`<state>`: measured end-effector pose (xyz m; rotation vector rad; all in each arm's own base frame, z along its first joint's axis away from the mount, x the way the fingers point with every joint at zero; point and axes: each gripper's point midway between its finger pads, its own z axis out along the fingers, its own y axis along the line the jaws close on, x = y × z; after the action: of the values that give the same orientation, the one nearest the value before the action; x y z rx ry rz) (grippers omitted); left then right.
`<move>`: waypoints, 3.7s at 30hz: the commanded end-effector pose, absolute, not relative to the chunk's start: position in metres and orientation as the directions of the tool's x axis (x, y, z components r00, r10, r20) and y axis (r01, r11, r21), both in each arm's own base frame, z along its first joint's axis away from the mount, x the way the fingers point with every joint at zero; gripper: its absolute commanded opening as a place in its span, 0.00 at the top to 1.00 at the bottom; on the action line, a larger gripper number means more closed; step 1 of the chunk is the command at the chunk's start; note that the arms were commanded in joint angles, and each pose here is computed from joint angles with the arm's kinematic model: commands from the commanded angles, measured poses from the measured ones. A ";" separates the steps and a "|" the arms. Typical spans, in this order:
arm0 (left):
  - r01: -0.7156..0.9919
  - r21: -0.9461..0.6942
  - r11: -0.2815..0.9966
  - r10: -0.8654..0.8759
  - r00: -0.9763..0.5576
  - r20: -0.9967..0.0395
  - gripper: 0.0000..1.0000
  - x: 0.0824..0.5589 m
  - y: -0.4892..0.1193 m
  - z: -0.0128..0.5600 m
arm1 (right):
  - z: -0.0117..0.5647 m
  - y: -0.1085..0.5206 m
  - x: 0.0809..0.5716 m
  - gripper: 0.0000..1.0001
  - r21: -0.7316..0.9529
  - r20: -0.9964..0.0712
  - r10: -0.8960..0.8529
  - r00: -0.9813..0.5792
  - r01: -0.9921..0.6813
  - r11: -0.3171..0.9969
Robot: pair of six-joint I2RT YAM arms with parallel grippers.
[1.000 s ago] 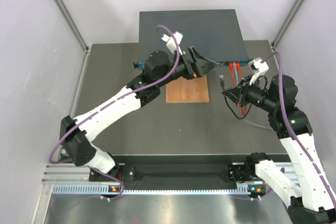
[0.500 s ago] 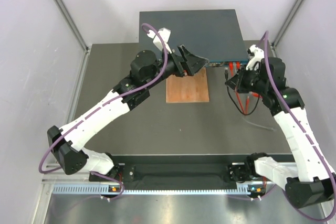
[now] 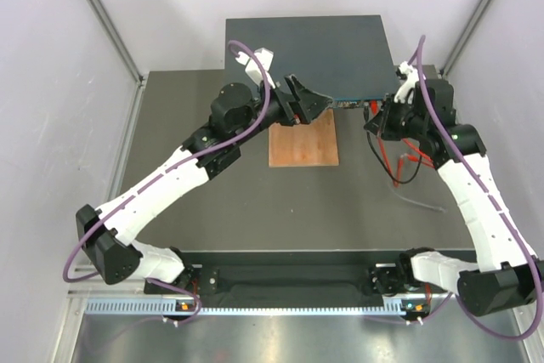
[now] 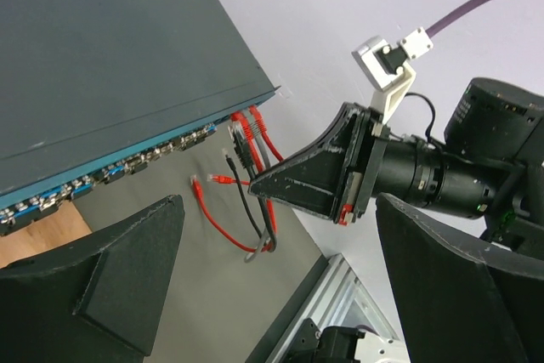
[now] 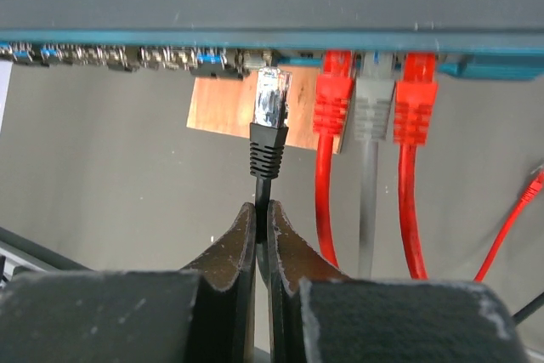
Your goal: Insert the plug into the switch port
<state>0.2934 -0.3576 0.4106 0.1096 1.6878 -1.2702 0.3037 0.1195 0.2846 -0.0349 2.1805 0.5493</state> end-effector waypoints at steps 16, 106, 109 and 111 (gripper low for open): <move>0.587 -0.688 0.427 -0.497 -0.484 -0.721 0.01 0.297 -0.337 0.429 | 0.305 0.112 0.326 1.00 0.387 -0.766 0.197 -0.612 -0.195 0.901; 0.556 -0.741 0.376 -0.500 -0.551 -0.668 0.01 0.302 -0.348 0.414 | 0.309 0.085 0.340 1.00 0.418 -0.725 0.230 -0.649 -0.150 0.896; 0.560 -0.742 0.369 -0.501 -0.552 -0.666 0.01 0.303 -0.350 0.416 | 0.309 0.086 0.339 1.00 0.425 -0.722 0.231 -0.652 -0.154 0.892; 0.560 -0.743 0.367 -0.497 -0.557 -0.665 0.01 0.302 -0.352 0.414 | 0.309 0.091 0.340 1.00 0.441 -0.716 0.228 -0.660 -0.174 0.880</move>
<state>0.3023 -0.3497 0.4003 0.0467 1.7285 -1.3380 0.3187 0.1043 0.2822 0.0462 2.3185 0.6714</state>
